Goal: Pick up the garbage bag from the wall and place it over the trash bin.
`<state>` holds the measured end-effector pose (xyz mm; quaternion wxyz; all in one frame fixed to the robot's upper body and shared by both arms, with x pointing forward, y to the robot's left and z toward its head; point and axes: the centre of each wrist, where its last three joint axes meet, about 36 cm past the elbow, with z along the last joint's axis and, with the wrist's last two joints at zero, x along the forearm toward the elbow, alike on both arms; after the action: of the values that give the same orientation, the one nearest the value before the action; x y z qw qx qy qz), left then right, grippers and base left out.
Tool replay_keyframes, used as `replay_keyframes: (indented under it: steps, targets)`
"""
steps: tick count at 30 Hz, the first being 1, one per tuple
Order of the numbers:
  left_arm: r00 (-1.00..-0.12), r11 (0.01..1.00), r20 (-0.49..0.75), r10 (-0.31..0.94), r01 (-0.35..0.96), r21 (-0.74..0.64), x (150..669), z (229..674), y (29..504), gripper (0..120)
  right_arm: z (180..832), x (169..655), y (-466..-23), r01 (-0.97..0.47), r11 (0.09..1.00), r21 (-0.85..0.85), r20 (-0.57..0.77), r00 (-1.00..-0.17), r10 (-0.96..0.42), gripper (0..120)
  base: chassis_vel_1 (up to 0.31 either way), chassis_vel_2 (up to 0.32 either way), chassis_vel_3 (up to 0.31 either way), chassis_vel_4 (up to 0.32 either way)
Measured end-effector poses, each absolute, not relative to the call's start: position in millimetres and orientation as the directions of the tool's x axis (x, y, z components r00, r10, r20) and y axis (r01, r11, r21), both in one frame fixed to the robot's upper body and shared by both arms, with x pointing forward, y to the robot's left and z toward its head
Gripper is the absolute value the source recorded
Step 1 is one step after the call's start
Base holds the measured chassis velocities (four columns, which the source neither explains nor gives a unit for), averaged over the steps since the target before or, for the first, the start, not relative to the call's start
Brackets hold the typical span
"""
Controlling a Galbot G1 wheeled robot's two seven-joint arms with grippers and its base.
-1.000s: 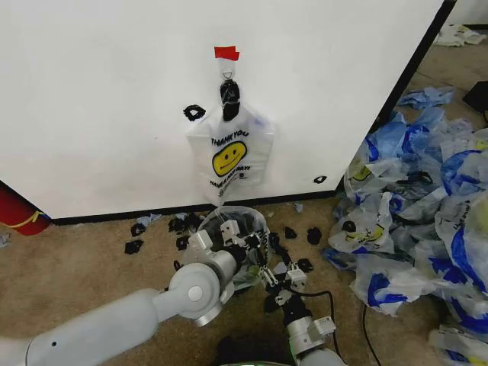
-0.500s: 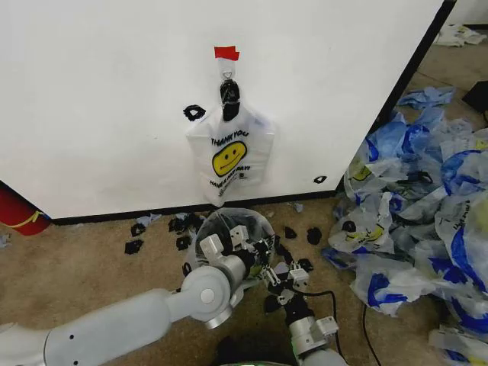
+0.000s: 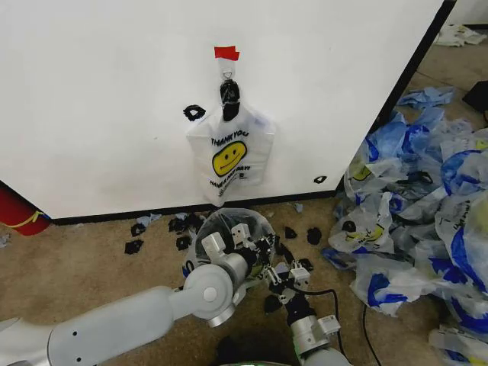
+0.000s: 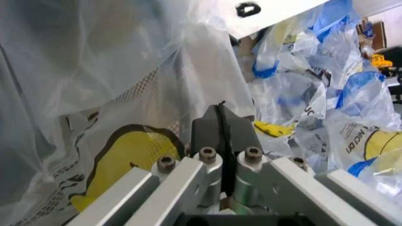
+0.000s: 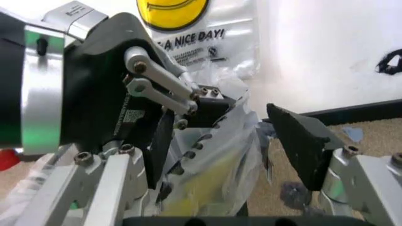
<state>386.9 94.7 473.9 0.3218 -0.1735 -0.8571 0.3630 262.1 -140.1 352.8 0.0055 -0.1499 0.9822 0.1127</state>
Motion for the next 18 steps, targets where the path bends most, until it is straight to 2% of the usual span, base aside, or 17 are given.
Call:
replay_keyframes:
  steps: [18]
  targets:
    - [-0.755,0.680,0.410,0.512,0.064,-0.731,405,471,94,0,354,256,-152,-0.316,0.930,0.185,-0.007,-0.947,-0.321,55,0.000,0.000,0.000,0.000]
